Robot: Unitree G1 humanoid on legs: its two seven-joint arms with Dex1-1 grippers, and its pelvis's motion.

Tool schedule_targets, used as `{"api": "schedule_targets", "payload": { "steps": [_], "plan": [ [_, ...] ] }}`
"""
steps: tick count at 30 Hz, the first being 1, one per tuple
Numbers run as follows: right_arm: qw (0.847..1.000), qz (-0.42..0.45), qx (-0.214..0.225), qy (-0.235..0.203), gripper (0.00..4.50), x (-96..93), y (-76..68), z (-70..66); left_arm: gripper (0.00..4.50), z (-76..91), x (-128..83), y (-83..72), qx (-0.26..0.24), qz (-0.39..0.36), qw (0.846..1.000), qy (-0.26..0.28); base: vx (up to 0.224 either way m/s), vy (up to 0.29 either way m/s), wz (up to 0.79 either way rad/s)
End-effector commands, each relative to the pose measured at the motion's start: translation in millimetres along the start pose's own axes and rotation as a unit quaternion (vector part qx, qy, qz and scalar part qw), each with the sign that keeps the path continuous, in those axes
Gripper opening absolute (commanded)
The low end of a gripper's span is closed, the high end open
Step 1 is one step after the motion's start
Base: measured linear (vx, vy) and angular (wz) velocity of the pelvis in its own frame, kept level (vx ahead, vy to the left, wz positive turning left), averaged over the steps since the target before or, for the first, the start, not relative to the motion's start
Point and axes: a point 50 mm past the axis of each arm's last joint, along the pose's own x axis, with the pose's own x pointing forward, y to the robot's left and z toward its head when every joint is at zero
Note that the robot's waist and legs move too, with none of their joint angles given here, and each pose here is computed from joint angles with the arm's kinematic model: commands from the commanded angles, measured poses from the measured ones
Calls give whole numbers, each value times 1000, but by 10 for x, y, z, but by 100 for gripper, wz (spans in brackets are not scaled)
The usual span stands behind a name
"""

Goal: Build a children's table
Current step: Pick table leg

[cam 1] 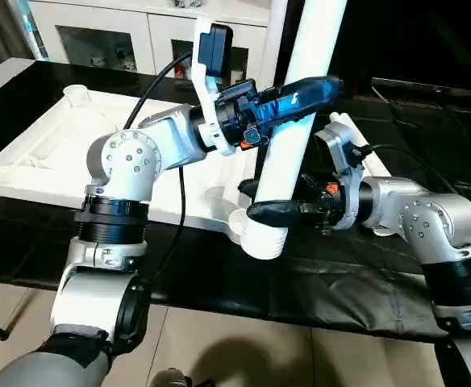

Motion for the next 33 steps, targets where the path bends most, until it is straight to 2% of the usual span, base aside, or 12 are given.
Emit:
{"api": "schedule_targets", "payload": {
  "steps": [1,4,6,16,24,29,31,33],
  "plan": [
    [1000,3,5,-1,327,0,-10,4,183,35,94,-75,16,-25,1000,6,0,0,0],
    [1000,3,6,-1,316,5,-12,0,183,35,97,-77,15,-27,999,5,0,0,0],
    [1000,3,6,-1,287,6,-13,-1,182,33,98,-77,15,-28,999,6,0,0,0],
    [1000,5,8,-3,208,2,-15,-2,182,28,114,-81,14,-33,999,4,0,0,0],
    [1000,3,9,-4,202,4,-25,-9,182,24,119,-89,14,-36,999,3,0,0,0],
    [1000,-21,-7,-5,202,5,-68,-8,182,26,120,-95,16,-38,999,3,0,0,0],
    [1000,-26,-2,-13,256,1,-88,5,182,21,118,-96,16,-39,999,5,0,0,0],
    [999,-29,1,-17,269,-3,-97,12,182,18,117,-97,17,-39,999,6,0,0,0]
  ]
}}
